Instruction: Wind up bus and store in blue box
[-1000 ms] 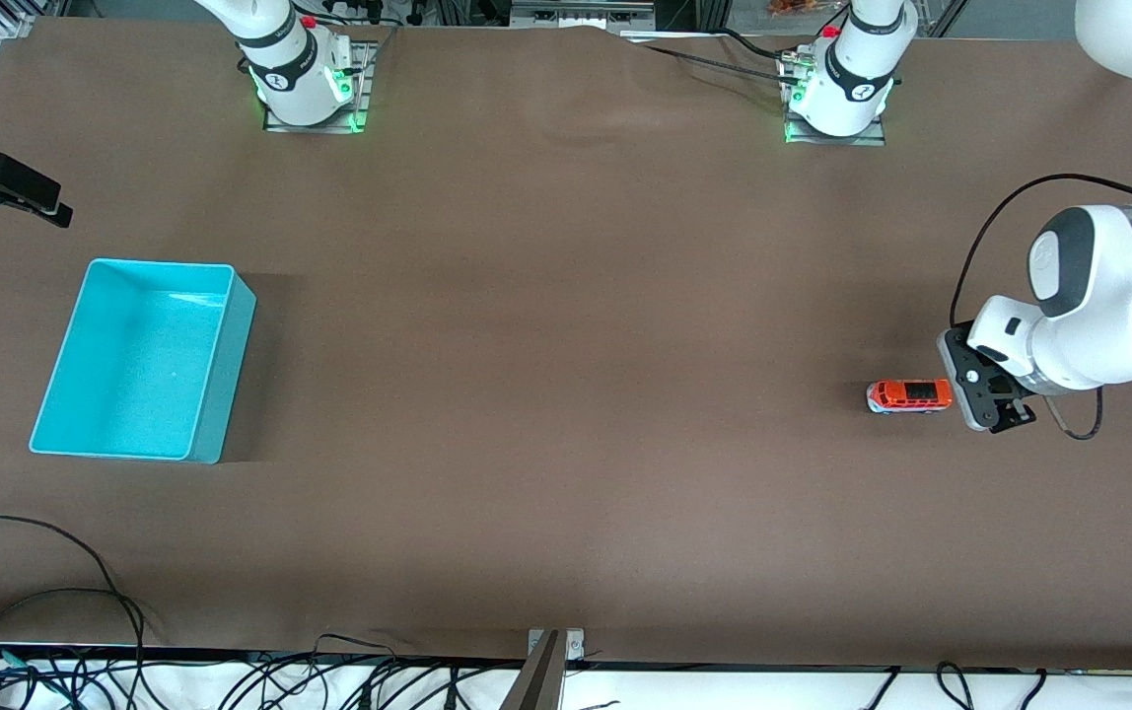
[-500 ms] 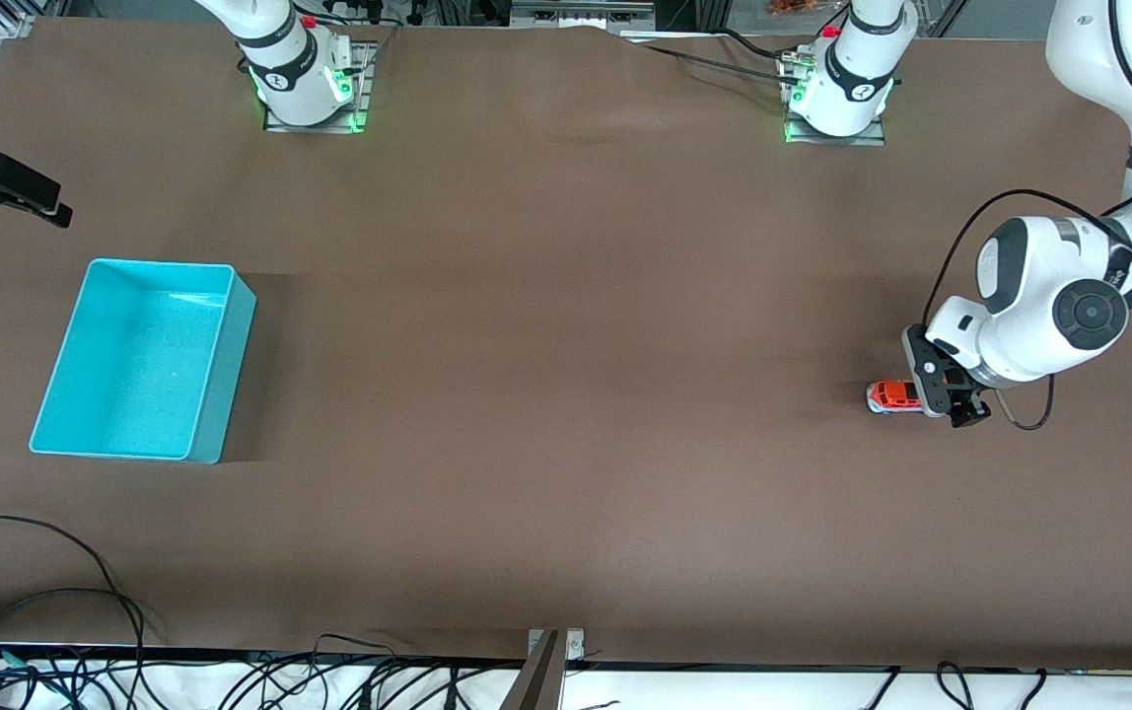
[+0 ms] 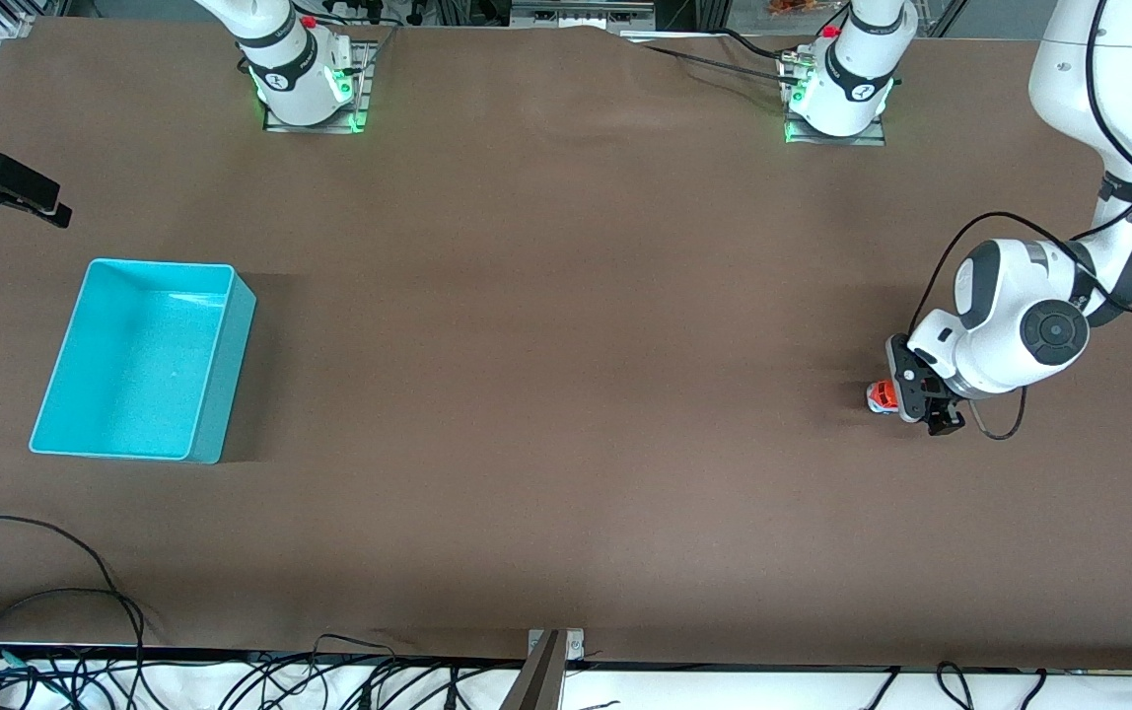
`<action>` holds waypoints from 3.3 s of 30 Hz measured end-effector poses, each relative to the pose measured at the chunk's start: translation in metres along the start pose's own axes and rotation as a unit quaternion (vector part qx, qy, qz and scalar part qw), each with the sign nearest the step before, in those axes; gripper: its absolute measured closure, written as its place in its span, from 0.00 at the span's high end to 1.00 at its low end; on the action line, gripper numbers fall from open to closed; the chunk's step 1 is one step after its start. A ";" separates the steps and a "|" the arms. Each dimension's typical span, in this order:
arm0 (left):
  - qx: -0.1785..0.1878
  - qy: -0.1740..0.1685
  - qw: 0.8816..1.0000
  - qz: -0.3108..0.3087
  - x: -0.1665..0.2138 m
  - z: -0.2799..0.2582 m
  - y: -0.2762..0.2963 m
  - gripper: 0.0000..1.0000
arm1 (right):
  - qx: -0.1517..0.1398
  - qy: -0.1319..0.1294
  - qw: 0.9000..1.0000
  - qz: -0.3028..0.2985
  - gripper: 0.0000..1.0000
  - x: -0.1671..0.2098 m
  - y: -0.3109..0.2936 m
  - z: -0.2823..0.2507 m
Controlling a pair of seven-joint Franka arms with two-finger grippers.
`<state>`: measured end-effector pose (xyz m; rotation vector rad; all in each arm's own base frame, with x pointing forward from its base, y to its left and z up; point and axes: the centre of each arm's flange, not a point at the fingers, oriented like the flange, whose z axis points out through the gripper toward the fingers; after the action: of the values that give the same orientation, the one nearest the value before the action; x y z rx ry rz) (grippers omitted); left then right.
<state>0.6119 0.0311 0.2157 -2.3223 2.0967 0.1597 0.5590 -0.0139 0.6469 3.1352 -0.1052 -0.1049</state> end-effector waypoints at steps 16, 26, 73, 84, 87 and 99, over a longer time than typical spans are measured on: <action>0.006 0.001 1.000 0.020 0.002 0.019 0.010 0.70 | 0.000 0.010 1.000 0.001 1.00 -0.001 0.001 -0.009; 0.009 0.001 1.000 0.027 0.003 0.017 0.009 0.52 | 0.000 0.010 1.000 0.001 1.00 -0.001 0.001 -0.009; -0.006 -0.009 0.999 0.039 -0.010 0.020 0.014 0.52 | 0.001 0.018 1.000 0.002 1.00 0.001 0.003 -0.010; -0.005 -0.016 0.999 0.028 -0.073 0.025 0.013 0.52 | 0.001 0.018 1.000 0.003 1.00 0.001 0.003 -0.010; -0.004 -0.015 0.999 0.032 -0.086 0.026 0.013 0.52 | 0.001 0.018 1.000 0.003 1.00 0.001 0.003 -0.010; 0.003 -0.035 0.997 0.063 -0.124 0.030 0.014 0.52 | 0.001 0.019 1.000 0.006 1.00 0.001 0.007 -0.010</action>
<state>0.5834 0.1546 0.1973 -2.1468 2.2071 0.2314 0.5601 -0.0206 0.6573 3.1360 -0.1242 -0.0465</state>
